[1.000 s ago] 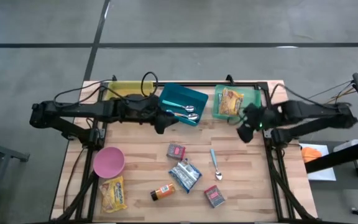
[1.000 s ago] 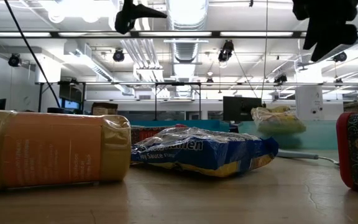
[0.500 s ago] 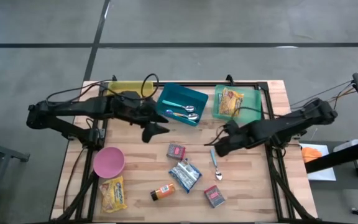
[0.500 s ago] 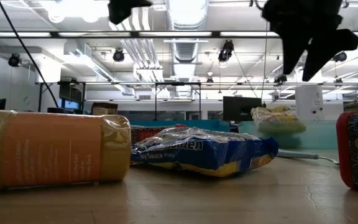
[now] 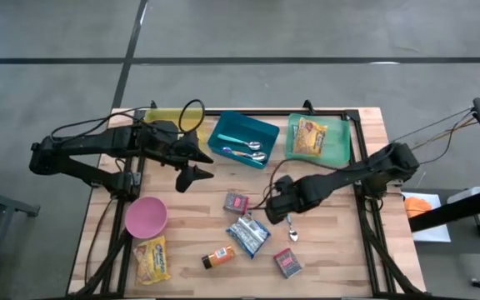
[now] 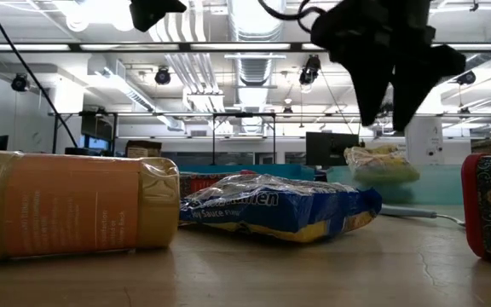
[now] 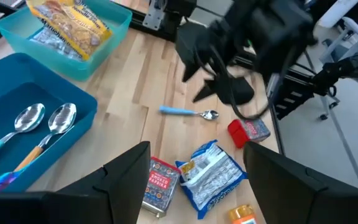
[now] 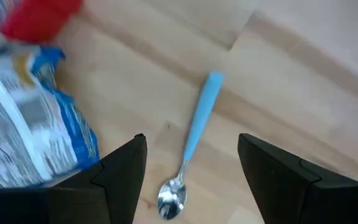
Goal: Pick & Place Food Item
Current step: Put the light blue spoon into the blue bin
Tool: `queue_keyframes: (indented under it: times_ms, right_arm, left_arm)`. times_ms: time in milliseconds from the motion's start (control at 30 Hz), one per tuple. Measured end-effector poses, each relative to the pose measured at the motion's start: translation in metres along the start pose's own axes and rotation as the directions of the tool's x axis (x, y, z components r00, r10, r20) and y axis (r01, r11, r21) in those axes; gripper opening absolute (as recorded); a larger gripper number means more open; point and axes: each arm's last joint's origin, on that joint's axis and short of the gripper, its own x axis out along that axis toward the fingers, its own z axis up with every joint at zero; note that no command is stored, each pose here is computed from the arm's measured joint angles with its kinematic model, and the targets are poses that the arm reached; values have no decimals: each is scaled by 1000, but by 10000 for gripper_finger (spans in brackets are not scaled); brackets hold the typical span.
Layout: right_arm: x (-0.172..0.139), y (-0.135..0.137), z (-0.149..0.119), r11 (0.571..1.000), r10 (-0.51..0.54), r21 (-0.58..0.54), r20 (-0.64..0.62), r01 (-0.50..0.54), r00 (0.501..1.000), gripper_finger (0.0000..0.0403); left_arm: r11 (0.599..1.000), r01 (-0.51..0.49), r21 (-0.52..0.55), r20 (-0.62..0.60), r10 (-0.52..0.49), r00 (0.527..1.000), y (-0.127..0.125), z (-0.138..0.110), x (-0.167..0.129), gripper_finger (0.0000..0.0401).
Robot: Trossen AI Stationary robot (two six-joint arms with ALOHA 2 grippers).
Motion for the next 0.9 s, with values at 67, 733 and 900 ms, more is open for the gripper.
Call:
queue_keyframes:
  times_ms: [67,733,900]
  right_arm:
    - [8,3,-5,1000,-27,-15,-26,26,999,249]
    - [63,-4,-19,999,-43,5,-72,43,996,155]
    - [67,-6,-21,1000,-31,2,-90,32,995,145]
  left_arm:
    - [1000,-6,-1,-11,6,1000,0,-1,0,263]
    - [1000,-9,26,-18,10,1000,1,-2,1,263]
    - [1000,-6,24,-19,7,1000,1,-2,1,263]
